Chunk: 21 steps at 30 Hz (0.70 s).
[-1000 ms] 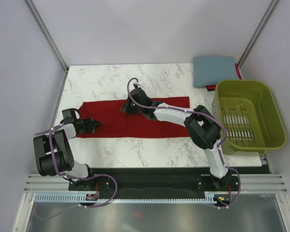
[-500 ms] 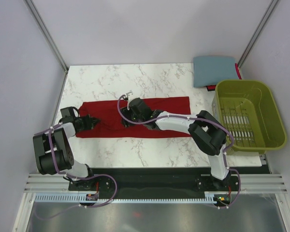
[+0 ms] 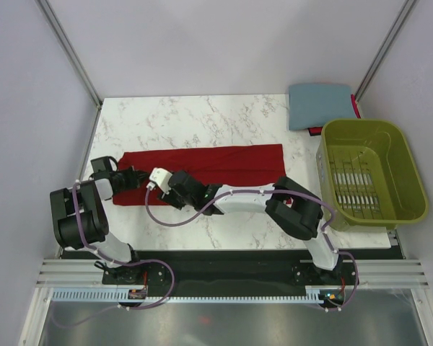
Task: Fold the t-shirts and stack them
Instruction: Fold the tshirt
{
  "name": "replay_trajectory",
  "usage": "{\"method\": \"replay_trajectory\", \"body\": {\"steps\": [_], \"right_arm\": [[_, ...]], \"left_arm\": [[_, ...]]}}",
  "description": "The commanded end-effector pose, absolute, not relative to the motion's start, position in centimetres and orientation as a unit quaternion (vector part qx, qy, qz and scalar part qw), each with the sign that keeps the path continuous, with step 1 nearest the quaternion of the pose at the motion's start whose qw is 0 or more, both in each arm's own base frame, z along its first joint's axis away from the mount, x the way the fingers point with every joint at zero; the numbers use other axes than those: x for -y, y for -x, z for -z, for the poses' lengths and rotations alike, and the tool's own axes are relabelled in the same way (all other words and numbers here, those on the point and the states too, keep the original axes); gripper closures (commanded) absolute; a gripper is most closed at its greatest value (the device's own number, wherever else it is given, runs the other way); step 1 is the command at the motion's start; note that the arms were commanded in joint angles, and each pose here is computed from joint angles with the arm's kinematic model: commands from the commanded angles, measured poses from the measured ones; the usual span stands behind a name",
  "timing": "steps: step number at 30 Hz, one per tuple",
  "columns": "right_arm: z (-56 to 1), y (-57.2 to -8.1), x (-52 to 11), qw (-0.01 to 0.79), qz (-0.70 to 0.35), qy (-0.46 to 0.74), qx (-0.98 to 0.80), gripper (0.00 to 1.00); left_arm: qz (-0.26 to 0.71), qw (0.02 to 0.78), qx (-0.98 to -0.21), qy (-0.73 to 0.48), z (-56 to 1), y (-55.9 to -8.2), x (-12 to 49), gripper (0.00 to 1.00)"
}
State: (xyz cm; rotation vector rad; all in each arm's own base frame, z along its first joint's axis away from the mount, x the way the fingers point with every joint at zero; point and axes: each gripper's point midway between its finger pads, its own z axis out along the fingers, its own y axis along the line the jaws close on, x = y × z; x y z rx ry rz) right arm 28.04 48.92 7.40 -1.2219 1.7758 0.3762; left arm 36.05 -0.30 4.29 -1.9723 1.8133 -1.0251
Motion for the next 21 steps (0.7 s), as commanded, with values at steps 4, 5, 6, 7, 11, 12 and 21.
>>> {"method": "replay_trajectory", "body": {"steps": [4, 5, 6, 7, 11, 12, 21], "right_arm": [[-6.7, -28.7, -50.4, 0.483, -0.073, 0.552, -0.676, 0.42], [-6.2, -29.0, -50.1, 0.481, -0.060, 0.554, -0.676, 0.44], [-6.2, -29.0, -50.1, 0.482, -0.056, 0.556, -0.675, 0.45], [-6.0, -28.9, -50.0, 0.481, -0.052, 0.560, -0.673, 0.46], [-4.8, -29.3, -49.3, 0.479, -0.019, 0.566, -0.671, 0.50], [-4.5, -29.6, -49.0, 0.478, -0.010, 0.566, -0.671, 0.50], [-4.4, -30.8, -48.2, 0.492, 0.039, 0.548, -0.675, 0.85]], "left_arm": [[0.383, 0.138, -0.608, 0.682, -5.7, -37.7, 0.0, 0.98], [0.383, 0.139, -0.607, 0.682, -5.7, -37.8, 0.0, 0.98], [0.384, 0.140, -0.608, 0.681, -5.8, -37.8, -0.1, 0.98], [0.382, 0.141, -0.608, 0.681, -5.7, -37.8, -0.2, 0.98], [0.382, 0.140, -0.609, 0.681, -5.6, -37.8, -0.3, 0.98], [0.382, 0.140, -0.611, 0.679, -5.5, -37.8, -0.2, 0.98], [0.379, 0.150, -0.613, 0.676, -5.8, -37.8, -0.5, 0.98]]}}
